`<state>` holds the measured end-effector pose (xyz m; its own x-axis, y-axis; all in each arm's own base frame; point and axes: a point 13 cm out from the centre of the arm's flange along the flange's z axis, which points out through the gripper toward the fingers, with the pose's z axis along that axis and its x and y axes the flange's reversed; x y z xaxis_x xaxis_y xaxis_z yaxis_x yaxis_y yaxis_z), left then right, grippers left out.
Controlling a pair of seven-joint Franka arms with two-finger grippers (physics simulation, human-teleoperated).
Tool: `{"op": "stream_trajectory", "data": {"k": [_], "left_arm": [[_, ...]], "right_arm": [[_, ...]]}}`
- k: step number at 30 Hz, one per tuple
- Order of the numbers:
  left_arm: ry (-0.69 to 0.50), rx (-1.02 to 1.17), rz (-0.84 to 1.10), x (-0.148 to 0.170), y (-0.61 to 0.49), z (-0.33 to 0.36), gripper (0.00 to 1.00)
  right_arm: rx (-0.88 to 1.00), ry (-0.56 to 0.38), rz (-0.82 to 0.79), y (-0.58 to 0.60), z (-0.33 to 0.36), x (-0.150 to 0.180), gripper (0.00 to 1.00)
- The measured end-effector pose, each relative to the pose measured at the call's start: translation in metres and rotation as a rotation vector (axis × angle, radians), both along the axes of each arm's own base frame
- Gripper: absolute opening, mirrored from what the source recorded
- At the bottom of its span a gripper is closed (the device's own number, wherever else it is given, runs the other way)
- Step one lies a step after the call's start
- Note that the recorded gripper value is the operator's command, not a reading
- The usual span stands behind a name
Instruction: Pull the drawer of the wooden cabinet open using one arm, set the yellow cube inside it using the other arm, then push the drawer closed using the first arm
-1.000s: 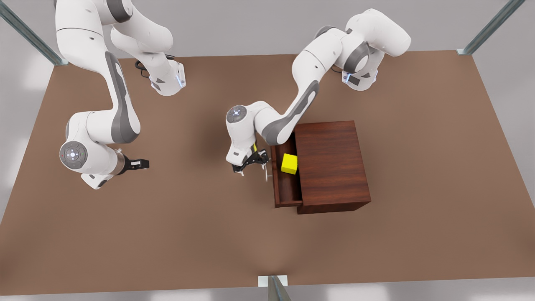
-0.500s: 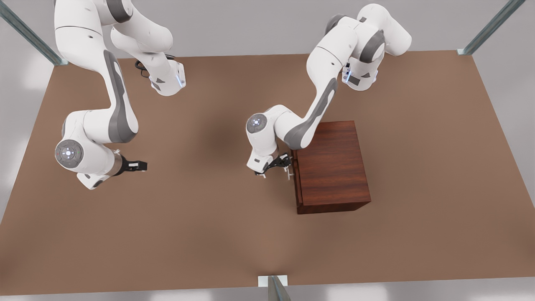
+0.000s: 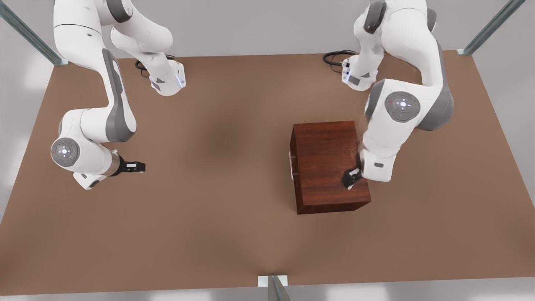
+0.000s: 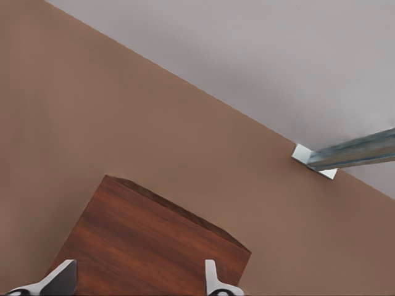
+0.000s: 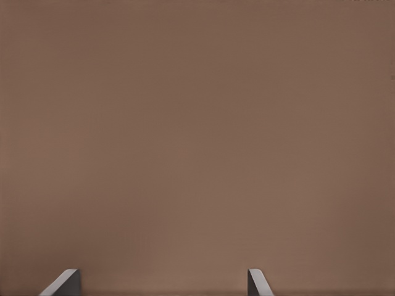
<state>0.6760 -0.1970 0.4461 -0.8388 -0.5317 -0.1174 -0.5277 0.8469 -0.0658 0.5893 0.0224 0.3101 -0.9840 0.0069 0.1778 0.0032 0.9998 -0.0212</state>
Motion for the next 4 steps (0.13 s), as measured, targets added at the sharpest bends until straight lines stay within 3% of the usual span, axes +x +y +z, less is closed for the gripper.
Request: {"op": "stream_trajectory", "data": {"k": [2, 4], "left_arm": [[0.105, -0.039, 0.01, -0.046, 0.076, -0.018, 1.0], [0.103, -0.058, -0.065, -0.05, 0.082, -0.015, 1.0]], "right_arm": [[0.0, -0.015, -0.007, -0.003, 0.006, 0.005, 1.0], [0.002, -0.022, -0.018, -0.008, 0.008, 0.011, 1.0]]}}
